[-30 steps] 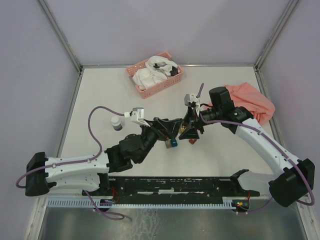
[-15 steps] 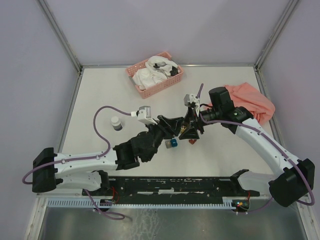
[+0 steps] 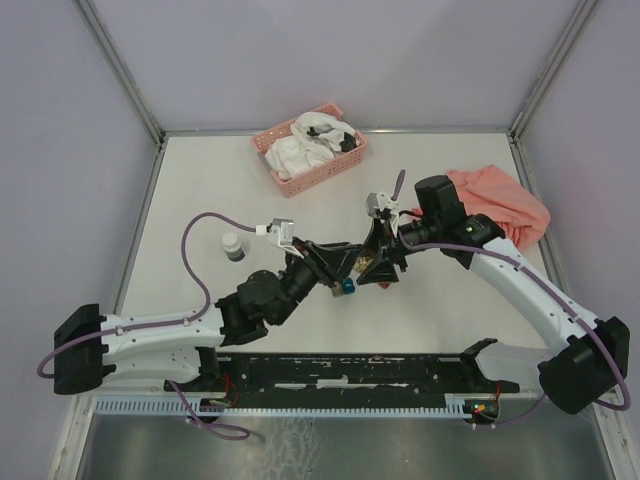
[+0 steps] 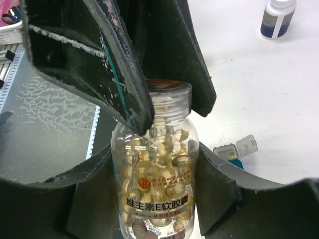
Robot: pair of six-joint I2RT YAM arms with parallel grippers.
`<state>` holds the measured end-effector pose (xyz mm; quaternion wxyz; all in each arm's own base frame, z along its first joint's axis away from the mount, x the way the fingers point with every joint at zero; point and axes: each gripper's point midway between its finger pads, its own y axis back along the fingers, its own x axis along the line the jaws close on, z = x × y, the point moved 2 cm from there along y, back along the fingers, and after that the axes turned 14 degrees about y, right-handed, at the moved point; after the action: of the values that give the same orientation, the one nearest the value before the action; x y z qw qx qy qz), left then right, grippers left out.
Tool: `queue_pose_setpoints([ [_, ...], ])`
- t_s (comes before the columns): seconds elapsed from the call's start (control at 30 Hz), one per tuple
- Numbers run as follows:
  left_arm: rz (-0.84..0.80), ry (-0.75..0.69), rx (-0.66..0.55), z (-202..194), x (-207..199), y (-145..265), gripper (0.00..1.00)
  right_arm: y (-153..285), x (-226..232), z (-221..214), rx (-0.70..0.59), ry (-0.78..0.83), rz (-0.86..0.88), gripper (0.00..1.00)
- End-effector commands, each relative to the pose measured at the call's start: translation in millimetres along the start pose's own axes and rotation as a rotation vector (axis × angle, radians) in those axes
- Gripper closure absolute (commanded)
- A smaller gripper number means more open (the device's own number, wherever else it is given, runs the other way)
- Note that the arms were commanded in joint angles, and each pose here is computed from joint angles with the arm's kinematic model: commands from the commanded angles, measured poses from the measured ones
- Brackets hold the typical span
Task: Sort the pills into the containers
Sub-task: Screw the lid of the pill bottle onto the pill bottle.
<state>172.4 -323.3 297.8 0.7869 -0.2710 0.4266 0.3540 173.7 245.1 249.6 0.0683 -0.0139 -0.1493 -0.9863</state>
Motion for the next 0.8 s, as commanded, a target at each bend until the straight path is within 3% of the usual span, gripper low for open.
queue_pose_setpoints([
  [0.0, -0.391, -0.154, 0.110, 3, -44, 21, 0.86, 6, 0, 23, -0.071, 0.072, 0.017, 0.98],
  [0.1, -0.528, -0.176, 0.178, 4, -48, 25, 0.83, 5, 1, 22, -0.074, 0.068, 0.025, 0.98],
  [0.17, -0.550, -0.161, 0.189, 7, -45, 23, 0.75, 5, 0, 22, -0.073, 0.066, 0.024, 0.98],
  [0.2, -0.549, -0.159, 0.182, 9, -43, 23, 0.66, 5, 0, 22, -0.072, 0.067, 0.023, 0.98],
  [0.3, -0.492, -0.140, 0.119, 21, -35, 22, 0.21, 5, 0, 21, -0.067, 0.075, 0.016, 0.98],
  [0.37, -0.448, -0.130, 0.061, 34, -29, 25, 0.10, 6, -1, 20, -0.062, 0.073, 0.011, 0.98],
  [0.47, -0.359, -0.115, -0.016, 52, -15, 33, 0.00, 5, -2, 20, -0.056, 0.075, 0.008, 0.98],
  [0.57, -0.249, -0.040, -0.075, 68, 0, 41, 0.01, 6, -3, 19, -0.052, 0.077, -0.001, 0.98],
  [0.77, -0.119, 0.110, -0.077, 67, 12, 35, 0.01, 6, -7, 16, -0.036, 0.071, -0.021, 0.98],
])
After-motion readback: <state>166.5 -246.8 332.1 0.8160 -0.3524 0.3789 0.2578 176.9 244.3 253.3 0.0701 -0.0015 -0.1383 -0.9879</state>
